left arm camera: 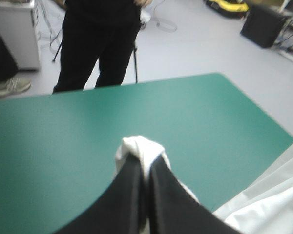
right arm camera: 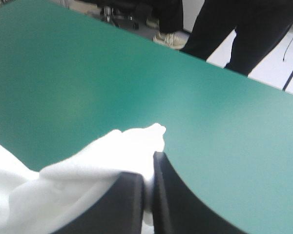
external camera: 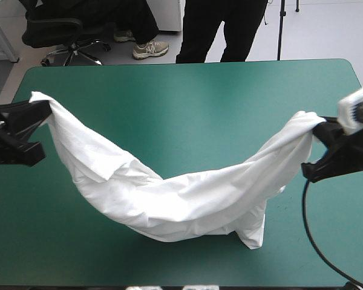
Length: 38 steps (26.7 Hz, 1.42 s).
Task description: Fold the cloth
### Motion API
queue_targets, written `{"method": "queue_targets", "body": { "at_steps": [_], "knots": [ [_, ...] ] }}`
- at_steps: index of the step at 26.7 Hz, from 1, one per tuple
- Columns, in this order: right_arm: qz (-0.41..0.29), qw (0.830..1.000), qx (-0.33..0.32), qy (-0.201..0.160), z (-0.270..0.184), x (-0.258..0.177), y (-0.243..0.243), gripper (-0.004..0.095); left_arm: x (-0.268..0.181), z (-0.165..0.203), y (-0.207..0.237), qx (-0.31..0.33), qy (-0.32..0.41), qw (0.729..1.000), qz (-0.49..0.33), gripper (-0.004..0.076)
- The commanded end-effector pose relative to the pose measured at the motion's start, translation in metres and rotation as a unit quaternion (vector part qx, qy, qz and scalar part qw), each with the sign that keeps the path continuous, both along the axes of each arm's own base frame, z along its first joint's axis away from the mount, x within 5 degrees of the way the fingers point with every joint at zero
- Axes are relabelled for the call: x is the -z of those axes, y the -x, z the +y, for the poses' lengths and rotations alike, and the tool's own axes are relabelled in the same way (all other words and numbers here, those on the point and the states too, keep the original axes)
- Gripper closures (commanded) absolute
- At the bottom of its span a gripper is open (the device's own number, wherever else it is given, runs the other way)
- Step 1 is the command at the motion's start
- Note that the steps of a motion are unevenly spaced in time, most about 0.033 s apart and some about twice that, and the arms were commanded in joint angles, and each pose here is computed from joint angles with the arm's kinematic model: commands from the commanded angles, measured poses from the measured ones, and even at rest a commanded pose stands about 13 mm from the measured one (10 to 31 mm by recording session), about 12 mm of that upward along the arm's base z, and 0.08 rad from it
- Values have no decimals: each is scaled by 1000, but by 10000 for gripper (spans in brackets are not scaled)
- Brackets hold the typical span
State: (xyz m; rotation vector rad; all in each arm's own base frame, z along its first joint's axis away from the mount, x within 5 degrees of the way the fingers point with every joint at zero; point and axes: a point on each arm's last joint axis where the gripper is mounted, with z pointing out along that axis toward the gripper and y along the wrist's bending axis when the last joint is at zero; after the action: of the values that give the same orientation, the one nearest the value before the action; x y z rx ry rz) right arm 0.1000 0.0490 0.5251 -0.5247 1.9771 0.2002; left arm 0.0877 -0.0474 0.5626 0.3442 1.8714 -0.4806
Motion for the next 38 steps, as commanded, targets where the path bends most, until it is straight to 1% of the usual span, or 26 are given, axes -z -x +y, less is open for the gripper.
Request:
{"method": "queue_targets", "body": {
  "at_steps": [1,2,4,5,7,9,12,16,19,22,24,26,27,29,30,31,33,34,36,38],
  "knots": [
    [-3,999,17,34,14,18,-33,925,34,-4,-36,-27,-40,995,91,741],
    [-1,998,25,62,25,31,-57,926,51,-6,-63,-48,-56,991,108,741],
    [-11,995,33,98,40,44,-91,926,72,-11,-105,-72,-73,989,108,741],
    [-21,991,38,123,48,51,-110,926,80,-14,-127,-85,-83,988,99,741],
    [-39,986,49,155,63,65,-142,925,93,-17,-162,-109,-101,985,87,741],
    [-43,980,56,184,75,82,-169,925,110,-21,-192,-120,-125,981,87,741],
    [-48,974,56,215,87,101,-194,926,133,-26,-220,-121,-147,976,105,741],
    [-44,970,54,234,99,123,-216,926,164,-32,-251,-119,-172,968,136,741],
    [-21,970,56,236,107,143,-229,925,187,-37,-267,-115,-181,963,164,741],
    [7,971,70,228,112,159,-238,924,207,-41,-280,-109,-181,958,192,739],
    [22,969,70,237,115,170,-243,918,220,-44,-287,-104,-184,955,208,717],
    [33,968,74,237,113,176,-247,876,230,-45,-292,-102,-189,952,220,659],
    [39,968,79,235,111,179,-250,831,233,-46,-294,-101,-190,951,223,619],
    [50,970,88,222,104,180,-253,720,237,-46,-295,-98,-196,948,231,517],
    [54,970,96,219,99,179,-253,647,238,-46,-294,-93,-201,947,232,467],
    [55,969,104,218,93,177,-254,574,237,-46,-293,-85,-211,946,229,388],
    [52,968,121,213,83,168,-255,441,234,-45,-291,-85,-211,947,227,295],
    [48,968,132,208,77,161,-255,390,230,-44,-288,-86,-215,946,227,242],
    [40,968,150,200,66,147,-252,347,221,-41,-284,-88,-225,942,231,208],
    [30,967,163,195,56,131,-246,349,205,-37,-273,-95,-230,941,229,209]
  ]
}}
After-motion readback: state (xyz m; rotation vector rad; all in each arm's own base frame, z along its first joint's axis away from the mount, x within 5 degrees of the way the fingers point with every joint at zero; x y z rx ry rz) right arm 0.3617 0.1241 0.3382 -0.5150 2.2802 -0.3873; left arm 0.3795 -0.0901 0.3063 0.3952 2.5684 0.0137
